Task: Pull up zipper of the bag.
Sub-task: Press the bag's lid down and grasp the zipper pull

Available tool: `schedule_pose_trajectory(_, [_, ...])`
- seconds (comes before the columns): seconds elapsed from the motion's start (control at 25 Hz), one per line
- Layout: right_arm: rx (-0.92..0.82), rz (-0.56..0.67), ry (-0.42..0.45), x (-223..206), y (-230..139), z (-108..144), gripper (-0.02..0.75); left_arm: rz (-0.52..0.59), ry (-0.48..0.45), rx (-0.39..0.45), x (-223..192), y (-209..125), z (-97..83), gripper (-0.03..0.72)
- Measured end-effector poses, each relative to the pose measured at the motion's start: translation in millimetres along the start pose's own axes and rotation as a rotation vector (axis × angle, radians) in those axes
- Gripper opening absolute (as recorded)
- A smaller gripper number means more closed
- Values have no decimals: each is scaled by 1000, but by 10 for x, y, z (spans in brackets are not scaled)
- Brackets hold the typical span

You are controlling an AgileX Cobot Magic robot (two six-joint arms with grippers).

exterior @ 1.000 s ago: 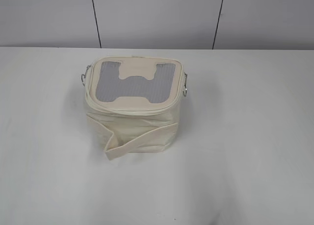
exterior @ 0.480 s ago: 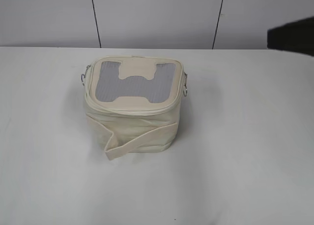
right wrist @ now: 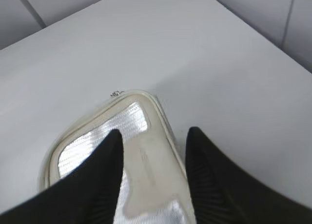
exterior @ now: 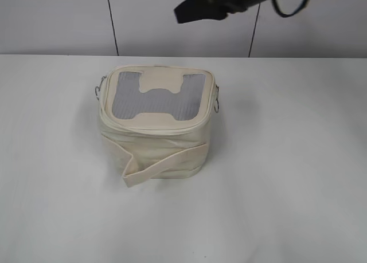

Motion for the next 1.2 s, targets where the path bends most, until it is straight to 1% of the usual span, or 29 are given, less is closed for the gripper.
schedule_pose_trajectory(0.08, [28,30,50,-311,100,-52,344,0,1,-1,0,0,2,177])
schedule_pose_trajectory(0.16, [32,82,75,-627,76,-140,344,0,3,-2,0,0,4,177])
schedule_pose_trajectory(0.2, [50,98,84,-725,112,-134,344,-1,3,-2,0,1,4,177])
schedule_pose_trajectory(0.32, [70,167,127,-1047,48,-119,348,-1,3,-2,0,1,4,177])
schedule_pose_trajectory(0.44, [66,200,148,-1239,-11,-78,359,-1,4,-2,0,1,5,177])
schedule_pose_trajectory(0.72, [53,241,175,-1438,-153,20,368,-1,4,-2,0,1,5,178])
schedule_pose_trajectory(0.84, [44,273,159,-1486,-221,13,368,-1,4,-2,0,1,5,180])
schedule_pose_trajectory(0.88, [48,290,148,-1490,-248,-1,358,-1,4,-2,0,1,5,181])
schedule_pose_trajectory(0.92, [55,303,141,-1492,-264,-2,330,-1,4,-2,-2,3,6,181])
schedule_pose_trajectory(1.0, [61,315,140,-1494,-274,15,209,19,2,0,-35,16,10,190])
schedule_pose_trajectory(1.04, [62,319,138,-1493,-278,16,125,41,0,-1,-69,31,14,198])
schedule_pose_trajectory(1.08, [58,322,140,-1491,-282,19,83,60,-4,-6,-109,52,16,207])
schedule_pose_trajectory(1.2, [53,325,142,-1489,-285,23,79,90,-50,-34,-297,245,-8,267])
Point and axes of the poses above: a point on each arm's last joint axis where the gripper is mounted, x pointing back along that axis away from the gripper, z along the wrist's bending axis when the last joint is at zero, y = z × x, the point moved 5 cm from there along -x, pointing out along that axis toward the gripper, and after that the axes turned 7 degrees about -x, right-handed, at the moved point
